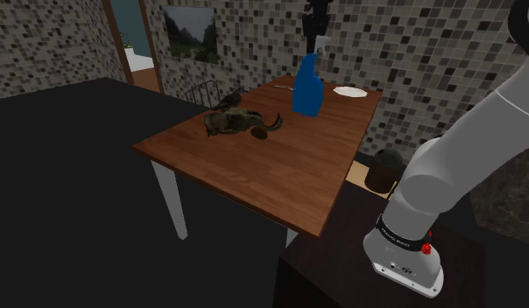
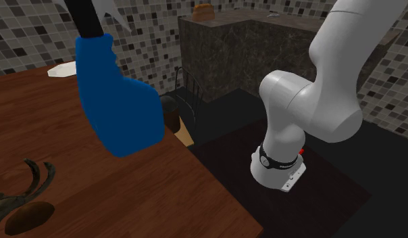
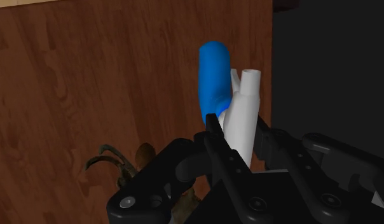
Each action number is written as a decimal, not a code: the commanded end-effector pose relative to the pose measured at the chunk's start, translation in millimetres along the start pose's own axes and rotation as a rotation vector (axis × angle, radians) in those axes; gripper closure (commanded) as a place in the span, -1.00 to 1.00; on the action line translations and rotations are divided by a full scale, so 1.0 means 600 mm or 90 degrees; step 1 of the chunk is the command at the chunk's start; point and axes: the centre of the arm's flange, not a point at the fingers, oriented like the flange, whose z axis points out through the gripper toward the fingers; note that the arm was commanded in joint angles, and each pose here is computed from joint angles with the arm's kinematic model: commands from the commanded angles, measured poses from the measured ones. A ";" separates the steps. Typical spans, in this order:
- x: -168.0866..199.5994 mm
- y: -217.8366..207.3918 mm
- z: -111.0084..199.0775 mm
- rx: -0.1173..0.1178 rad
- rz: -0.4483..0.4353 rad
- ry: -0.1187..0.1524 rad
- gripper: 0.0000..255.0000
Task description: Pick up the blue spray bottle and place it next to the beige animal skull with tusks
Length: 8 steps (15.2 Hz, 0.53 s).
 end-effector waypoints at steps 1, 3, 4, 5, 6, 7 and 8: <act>0.042 0.005 0.016 0.000 0.000 0.001 1.00; 0.083 0.012 0.030 0.000 0.000 0.001 1.00; 0.104 0.015 0.037 0.000 0.000 0.001 1.00; 0.124 0.018 0.044 0.000 0.000 0.001 1.00; 0.145 0.022 0.051 0.000 0.000 0.001 1.00; 0.165 0.025 0.058 0.000 0.000 0.001 1.00; 0.186 0.028 0.065 0.000 0.000 0.001 1.00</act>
